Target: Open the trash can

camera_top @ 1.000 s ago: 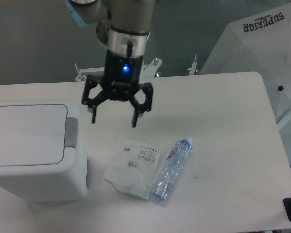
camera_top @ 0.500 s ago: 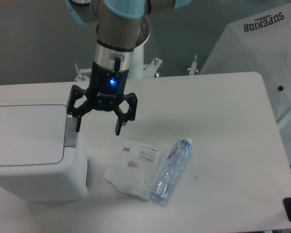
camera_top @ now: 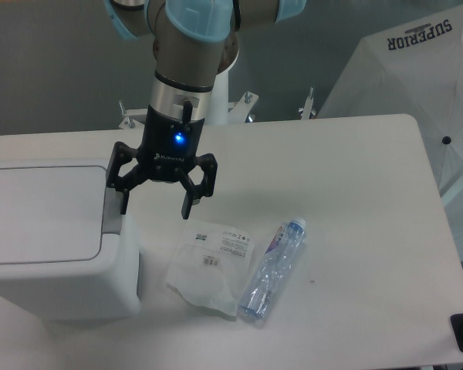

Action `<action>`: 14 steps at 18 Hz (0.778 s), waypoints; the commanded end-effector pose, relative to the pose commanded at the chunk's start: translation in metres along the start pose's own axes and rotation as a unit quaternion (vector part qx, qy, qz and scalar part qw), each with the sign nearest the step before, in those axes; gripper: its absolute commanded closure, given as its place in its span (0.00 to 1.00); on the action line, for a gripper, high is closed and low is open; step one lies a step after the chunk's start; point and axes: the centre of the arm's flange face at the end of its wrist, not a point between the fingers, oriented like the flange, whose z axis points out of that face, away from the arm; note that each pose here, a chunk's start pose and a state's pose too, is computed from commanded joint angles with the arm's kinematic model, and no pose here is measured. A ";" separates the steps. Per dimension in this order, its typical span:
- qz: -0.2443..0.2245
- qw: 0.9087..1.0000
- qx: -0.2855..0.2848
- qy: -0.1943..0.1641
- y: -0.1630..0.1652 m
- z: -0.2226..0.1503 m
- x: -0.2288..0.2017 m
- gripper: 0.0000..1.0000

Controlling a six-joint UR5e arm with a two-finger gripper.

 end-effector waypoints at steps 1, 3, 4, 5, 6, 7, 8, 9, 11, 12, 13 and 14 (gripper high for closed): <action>0.000 1.000 0.000 0.000 0.000 0.000 0.000 0.00; 0.001 1.000 -0.002 0.001 0.001 0.002 0.001 0.00; 0.000 1.000 -0.003 0.001 0.001 0.002 0.001 0.00; 0.000 1.000 -0.003 0.001 0.002 0.003 0.001 0.00; 0.000 1.000 -0.004 0.001 0.001 0.004 0.000 0.00; 0.000 1.000 -0.004 0.001 0.001 0.004 0.000 0.00; 0.000 1.000 -0.003 0.001 0.001 0.004 0.000 0.00; -0.001 1.000 -0.005 0.001 0.002 0.004 0.000 0.00; -0.001 1.000 -0.005 0.000 0.002 0.005 -0.001 0.00; -0.001 1.000 -0.005 0.000 0.001 0.005 -0.001 0.00; -0.001 1.000 -0.006 0.000 0.002 0.006 -0.001 0.00; -0.001 1.000 -0.005 0.000 0.001 0.006 -0.001 0.00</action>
